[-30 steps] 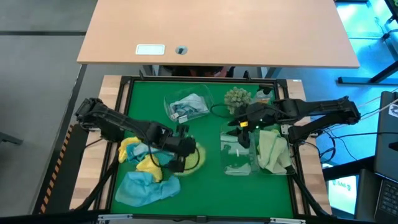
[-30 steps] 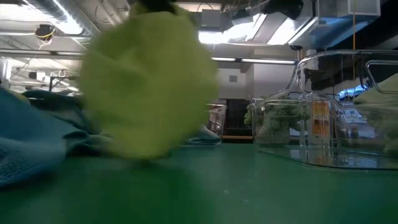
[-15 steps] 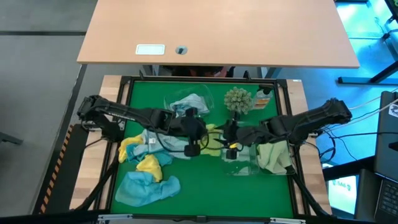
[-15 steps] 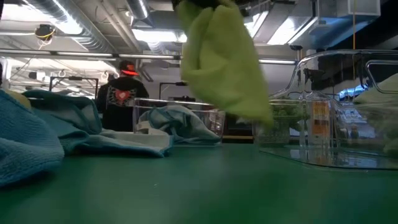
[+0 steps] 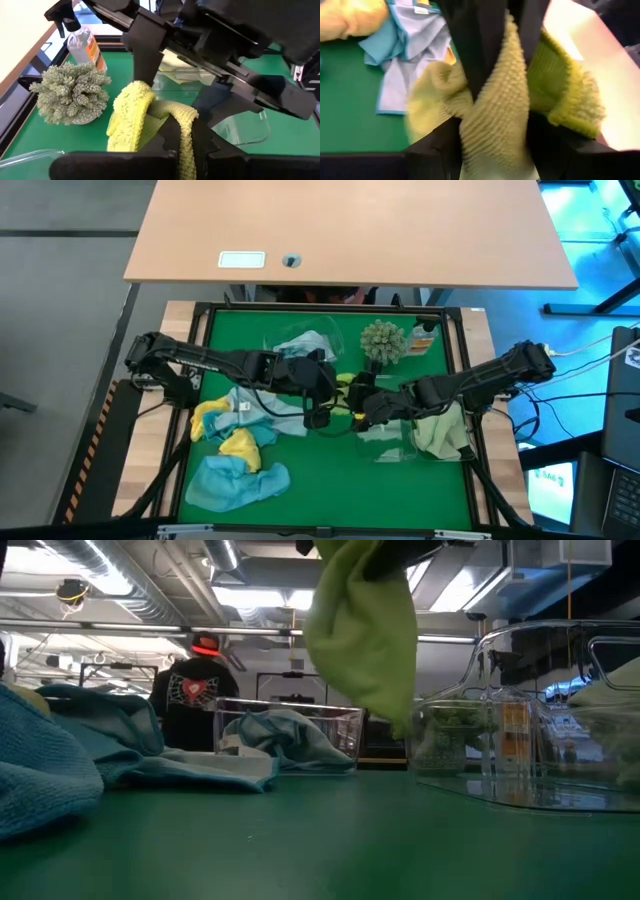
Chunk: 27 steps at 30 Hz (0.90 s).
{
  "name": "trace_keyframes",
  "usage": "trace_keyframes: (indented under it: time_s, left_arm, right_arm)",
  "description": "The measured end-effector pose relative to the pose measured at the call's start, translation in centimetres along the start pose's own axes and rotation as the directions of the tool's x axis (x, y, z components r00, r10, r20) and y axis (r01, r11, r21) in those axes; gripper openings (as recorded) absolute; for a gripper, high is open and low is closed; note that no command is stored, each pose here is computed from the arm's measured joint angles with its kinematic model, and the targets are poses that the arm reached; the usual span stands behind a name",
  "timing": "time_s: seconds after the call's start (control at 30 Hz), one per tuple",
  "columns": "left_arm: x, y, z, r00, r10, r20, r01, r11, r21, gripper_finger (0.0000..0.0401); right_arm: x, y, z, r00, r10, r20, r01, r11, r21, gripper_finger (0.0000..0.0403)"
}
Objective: Sort microfiber towel by color & place in baskets
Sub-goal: Put the green towel into the bottom right transparent bin
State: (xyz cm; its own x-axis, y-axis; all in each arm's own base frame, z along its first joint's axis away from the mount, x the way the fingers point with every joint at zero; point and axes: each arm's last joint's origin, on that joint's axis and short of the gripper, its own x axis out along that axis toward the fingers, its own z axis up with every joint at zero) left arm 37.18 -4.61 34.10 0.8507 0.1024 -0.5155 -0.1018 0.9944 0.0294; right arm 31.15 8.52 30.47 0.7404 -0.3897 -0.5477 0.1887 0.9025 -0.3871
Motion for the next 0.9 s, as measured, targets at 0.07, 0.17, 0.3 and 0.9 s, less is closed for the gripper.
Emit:
trace_keyframes:
  time_s: [0.07,0.17,0.3,0.9]
  left_arm:
    - [0.0,-0.2,0.0,1.0,-0.007,0.003,0.007,1.0,0.002,0.0003]
    - [-0.1,-0.4,0.0,1.0,-0.012,0.002,0.012,1.0,0.005,0.0003]
    - [-0.1,-0.4,0.0,1.0,-0.014,0.005,0.014,1.0,0.005,0.0004]
    - [-0.4,-0.4,-0.1,1.0,-0.018,-0.019,0.019,1.0,0.01,0.0108]
  right_arm:
    - [0.1,0.0,0.0,1.0,-0.004,0.0,0.004,1.0,0.0,0.0194]
    - [0.1,0.1,0.0,1.0,-0.004,0.002,0.004,1.0,0.001,0.0183]
    - [0.1,0.1,0.2,1.0,-0.005,0.022,0.005,1.0,0.013,0.0132]
    - [-2.9,-1.7,1.5,0.98,0.131,-0.151,-0.134,0.991,-0.01,0.0009]
